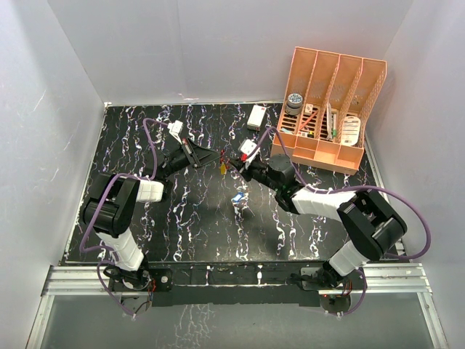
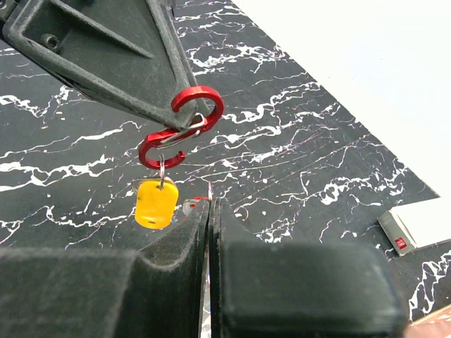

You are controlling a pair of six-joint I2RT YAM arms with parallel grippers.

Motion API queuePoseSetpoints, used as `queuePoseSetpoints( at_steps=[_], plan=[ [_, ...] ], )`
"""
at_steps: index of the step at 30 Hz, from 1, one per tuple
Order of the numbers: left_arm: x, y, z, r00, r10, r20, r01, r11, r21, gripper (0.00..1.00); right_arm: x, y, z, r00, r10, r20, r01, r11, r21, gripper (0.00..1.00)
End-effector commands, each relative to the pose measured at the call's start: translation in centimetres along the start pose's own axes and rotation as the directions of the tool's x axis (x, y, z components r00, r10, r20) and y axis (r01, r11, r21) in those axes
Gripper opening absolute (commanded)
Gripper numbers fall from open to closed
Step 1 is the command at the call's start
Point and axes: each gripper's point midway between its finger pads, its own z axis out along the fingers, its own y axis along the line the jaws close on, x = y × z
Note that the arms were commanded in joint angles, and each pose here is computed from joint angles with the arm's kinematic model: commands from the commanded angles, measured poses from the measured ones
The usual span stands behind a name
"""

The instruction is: Put the keys on the keyring

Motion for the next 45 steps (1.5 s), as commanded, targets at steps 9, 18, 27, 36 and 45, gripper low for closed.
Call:
queuePoseSetpoints(
  at_steps=[9,18,27,36,45],
  plan=[
    [-1.7,-5.4,0.3,0.972,0.217,0.085,-0.231,0.95,0.209,0.0,-5.3,-0.7,1.3,0.981,-0.125,0.149,0.126,0.992,0.003,0.0],
    [-1.5,-5.2,0.5,0.974,0.215,0.076,-0.226,0.951,0.211,0.0,-5.6,0.0,1.4,0.976,-0.15,0.16,0.155,0.988,-0.016,0.0],
    [-1.7,-5.4,0.7,0.973,0.22,0.076,-0.231,0.948,0.218,0.0,-5.4,0.4,1.1,0.974,-0.17,0.15,0.176,0.984,-0.033,0.0],
    [-2.0,-5.6,0.9,0.971,0.226,0.078,-0.238,0.944,0.227,0.0,-5.2,0.7,0.9,0.974,-0.179,0.139,0.185,0.982,-0.036,0.0],
    [-2.1,-5.9,1.0,0.969,0.236,0.079,-0.248,0.94,0.235,0.0,-5.1,0.3,0.7,0.978,-0.17,0.125,0.173,0.985,-0.013,0.07]
  ],
)
